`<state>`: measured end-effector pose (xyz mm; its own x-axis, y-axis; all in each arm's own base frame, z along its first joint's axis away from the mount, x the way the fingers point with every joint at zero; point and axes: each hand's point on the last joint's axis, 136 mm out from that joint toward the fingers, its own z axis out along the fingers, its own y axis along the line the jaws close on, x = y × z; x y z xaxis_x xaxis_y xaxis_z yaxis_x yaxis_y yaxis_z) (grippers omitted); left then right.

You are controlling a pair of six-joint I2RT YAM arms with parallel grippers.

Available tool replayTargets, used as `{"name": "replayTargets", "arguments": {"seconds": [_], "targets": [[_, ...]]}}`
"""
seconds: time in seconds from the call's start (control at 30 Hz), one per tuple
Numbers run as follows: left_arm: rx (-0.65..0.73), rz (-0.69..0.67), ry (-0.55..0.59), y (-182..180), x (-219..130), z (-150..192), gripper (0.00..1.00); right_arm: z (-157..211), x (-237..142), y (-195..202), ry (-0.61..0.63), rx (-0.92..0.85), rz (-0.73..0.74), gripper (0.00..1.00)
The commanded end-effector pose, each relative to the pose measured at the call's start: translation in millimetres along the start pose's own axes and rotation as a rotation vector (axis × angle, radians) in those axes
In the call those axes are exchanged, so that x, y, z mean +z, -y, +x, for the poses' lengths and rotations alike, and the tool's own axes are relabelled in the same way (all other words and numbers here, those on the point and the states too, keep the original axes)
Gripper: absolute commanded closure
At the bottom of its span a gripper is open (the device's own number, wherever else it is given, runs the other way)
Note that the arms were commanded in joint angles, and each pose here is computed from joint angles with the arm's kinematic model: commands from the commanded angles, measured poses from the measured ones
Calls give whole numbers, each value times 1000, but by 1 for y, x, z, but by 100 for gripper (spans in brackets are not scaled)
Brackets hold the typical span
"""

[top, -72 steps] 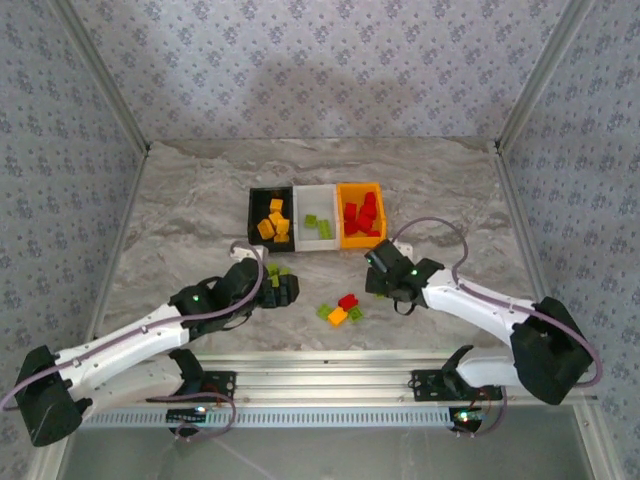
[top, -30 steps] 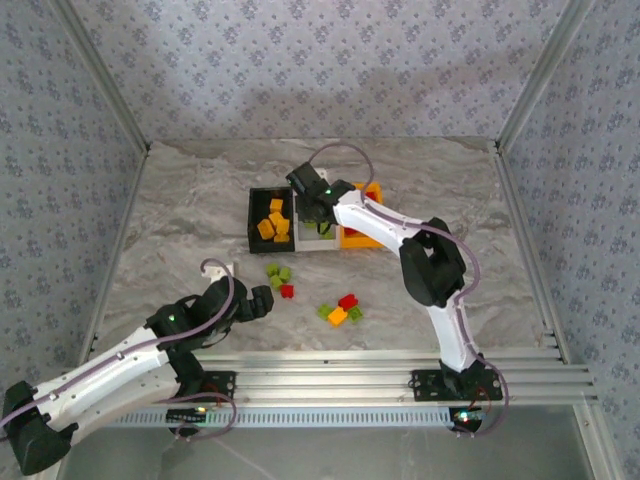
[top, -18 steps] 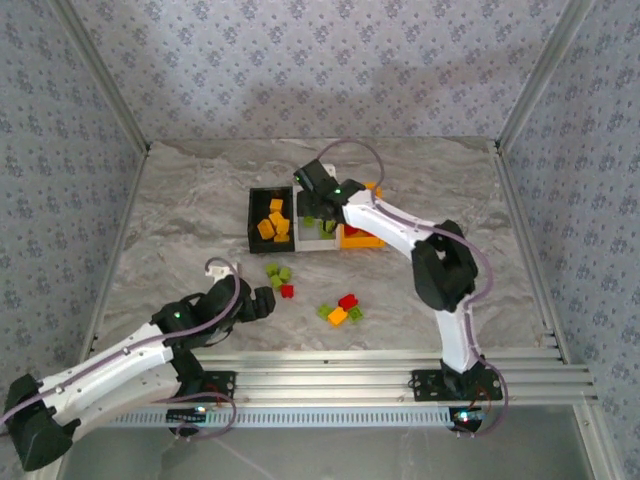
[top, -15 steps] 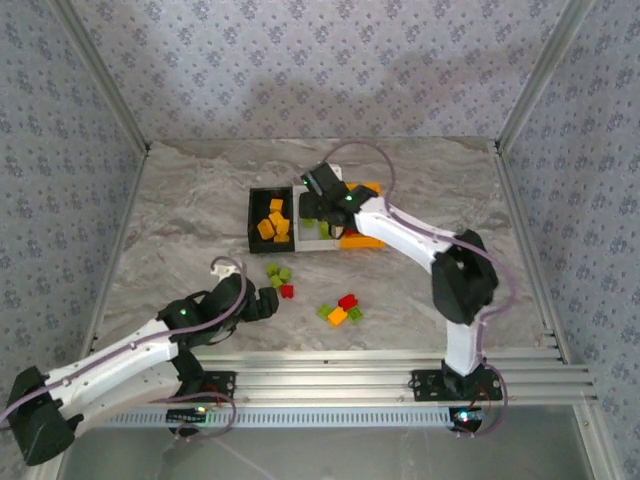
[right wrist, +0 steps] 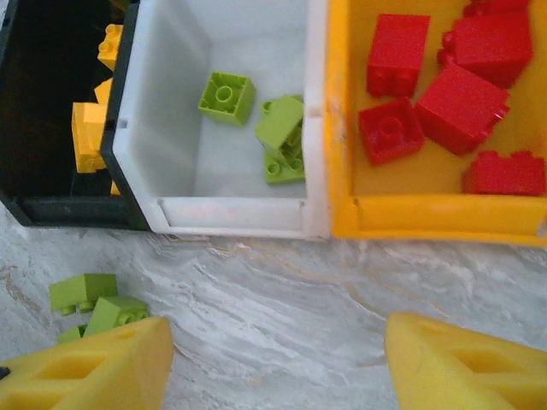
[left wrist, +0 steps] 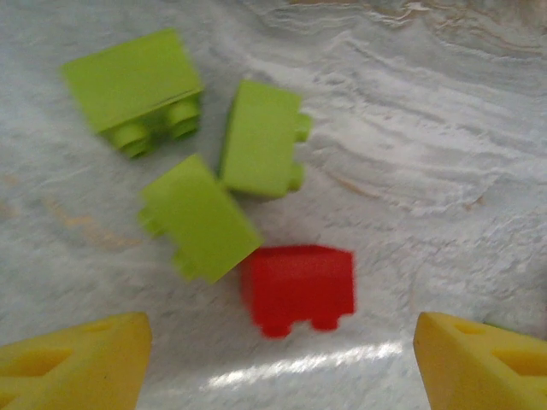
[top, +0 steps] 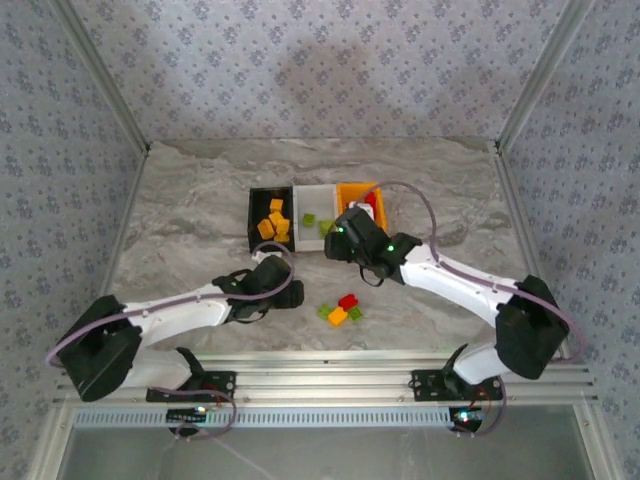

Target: Sort the legos into containers by color

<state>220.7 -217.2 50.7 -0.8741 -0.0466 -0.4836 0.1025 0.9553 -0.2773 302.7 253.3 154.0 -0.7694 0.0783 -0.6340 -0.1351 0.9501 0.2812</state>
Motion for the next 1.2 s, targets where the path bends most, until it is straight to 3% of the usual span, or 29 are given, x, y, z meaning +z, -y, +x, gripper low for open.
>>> {"name": "replayTargets", "arguments": {"seconds": [0.0,0.23,0.53,0.7,0.93,1.17], "targets": [[30,26,17,18,10,-15,24,-6,-19,10,52,52,0,31],[41,-38,-46,7,27,2,47,1,-34,30,72,81,21,31],[65,-52,-48,4,17,8,73,1,-42,45,96,120,32,31],[95,11,-34,25,-7,7,78,3,-49,52,101,136,38,31],[140,154,35,95,-33,-46,78,23,-58,81,89,183,86,31],[210,194,58,164,4,-123,80,48,-61,106,41,219,144,31]]}}
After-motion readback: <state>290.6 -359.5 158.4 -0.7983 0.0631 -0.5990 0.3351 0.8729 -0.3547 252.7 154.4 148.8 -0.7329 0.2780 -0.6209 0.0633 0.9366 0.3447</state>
